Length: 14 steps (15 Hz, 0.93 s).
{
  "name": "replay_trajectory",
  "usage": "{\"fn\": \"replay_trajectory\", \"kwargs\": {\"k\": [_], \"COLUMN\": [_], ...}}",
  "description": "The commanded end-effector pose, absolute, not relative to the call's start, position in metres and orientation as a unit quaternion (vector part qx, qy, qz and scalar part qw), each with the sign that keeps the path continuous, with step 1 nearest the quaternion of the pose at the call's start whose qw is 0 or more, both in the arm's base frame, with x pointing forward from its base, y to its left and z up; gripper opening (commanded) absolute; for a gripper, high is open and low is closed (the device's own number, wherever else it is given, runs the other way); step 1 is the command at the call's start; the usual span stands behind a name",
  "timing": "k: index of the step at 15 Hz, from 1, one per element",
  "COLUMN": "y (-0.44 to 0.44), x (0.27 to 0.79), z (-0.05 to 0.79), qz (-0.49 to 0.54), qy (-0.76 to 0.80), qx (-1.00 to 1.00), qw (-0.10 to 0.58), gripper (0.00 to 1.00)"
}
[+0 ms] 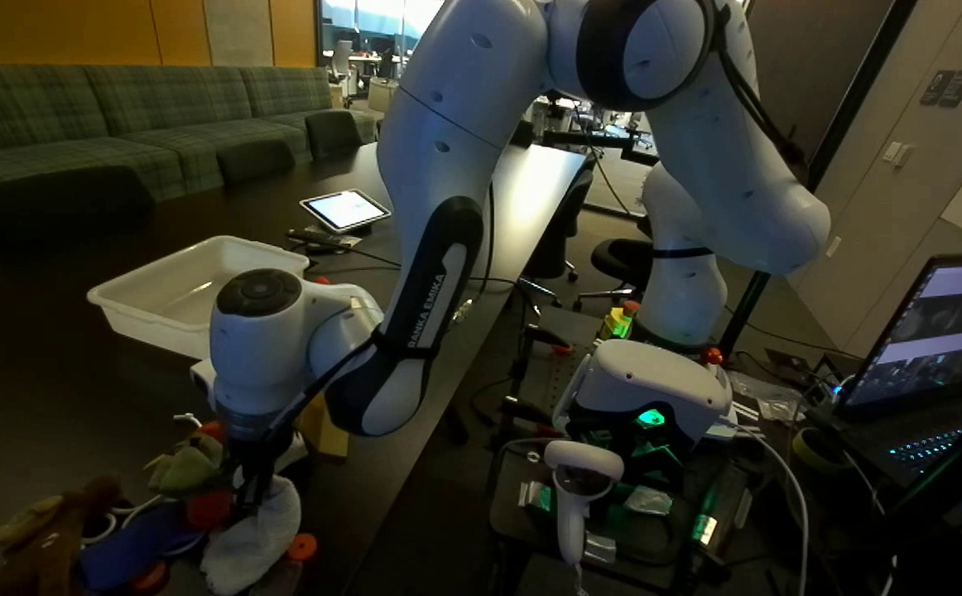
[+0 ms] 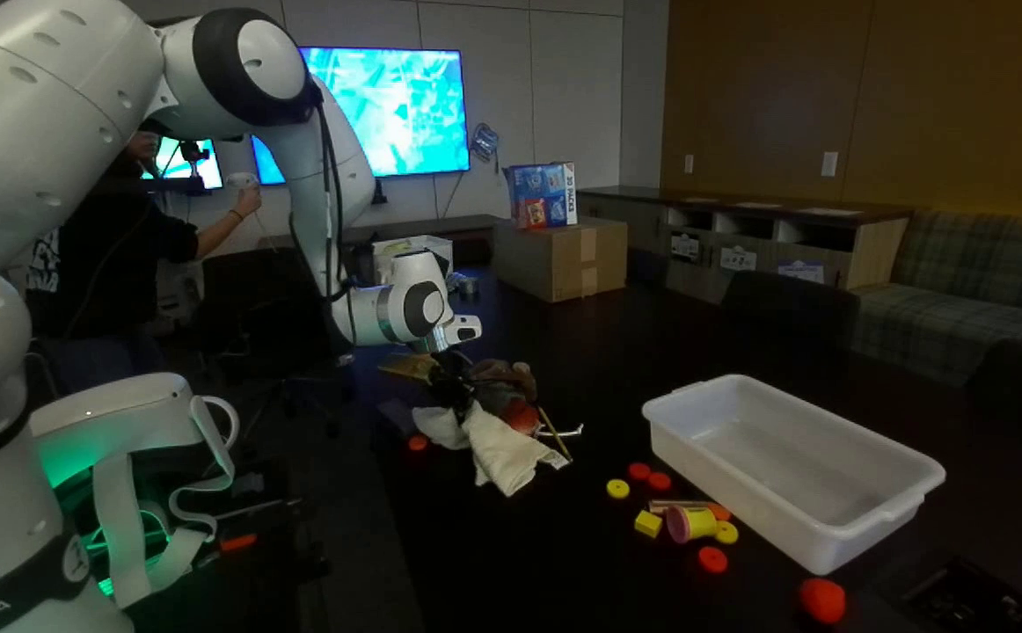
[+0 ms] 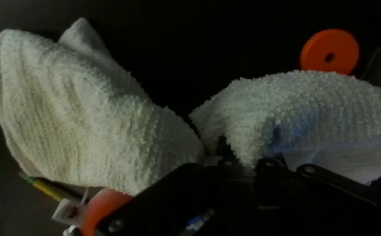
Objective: Pick up the towel from the table, sweep the objects to the left and put the towel in the plastic container.
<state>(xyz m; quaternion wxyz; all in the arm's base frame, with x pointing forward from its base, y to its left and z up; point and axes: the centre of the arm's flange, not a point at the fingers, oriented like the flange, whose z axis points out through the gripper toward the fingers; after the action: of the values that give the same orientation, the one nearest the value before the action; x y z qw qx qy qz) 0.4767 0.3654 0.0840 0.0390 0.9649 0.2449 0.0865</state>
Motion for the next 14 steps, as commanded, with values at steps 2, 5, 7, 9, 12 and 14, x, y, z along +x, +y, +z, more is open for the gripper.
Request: {"fn": "replay_trajectory", "kwargs": {"k": [2,5,7,9,12,14], "y": [0.301,0.253,0.215,0.174,0.107,0.055], "x": [0.487,0.492,0.495,0.499,0.507,0.517], "z": [0.155,0.19,0.212,0.233,0.262,0.28], "qz": [0.113,0.108,0.113,0.123,0.136,0.148], "qy": [0.229,0.23,0.221,0.199,0.162,0.129], "qx": [0.966,0.967,0.968,0.972,0.977,0.979], "qw": [0.034,0.031,0.025,0.024,0.031,0.049], "gripper": [0.06,0.06,0.06,0.06,0.06,0.06]}}
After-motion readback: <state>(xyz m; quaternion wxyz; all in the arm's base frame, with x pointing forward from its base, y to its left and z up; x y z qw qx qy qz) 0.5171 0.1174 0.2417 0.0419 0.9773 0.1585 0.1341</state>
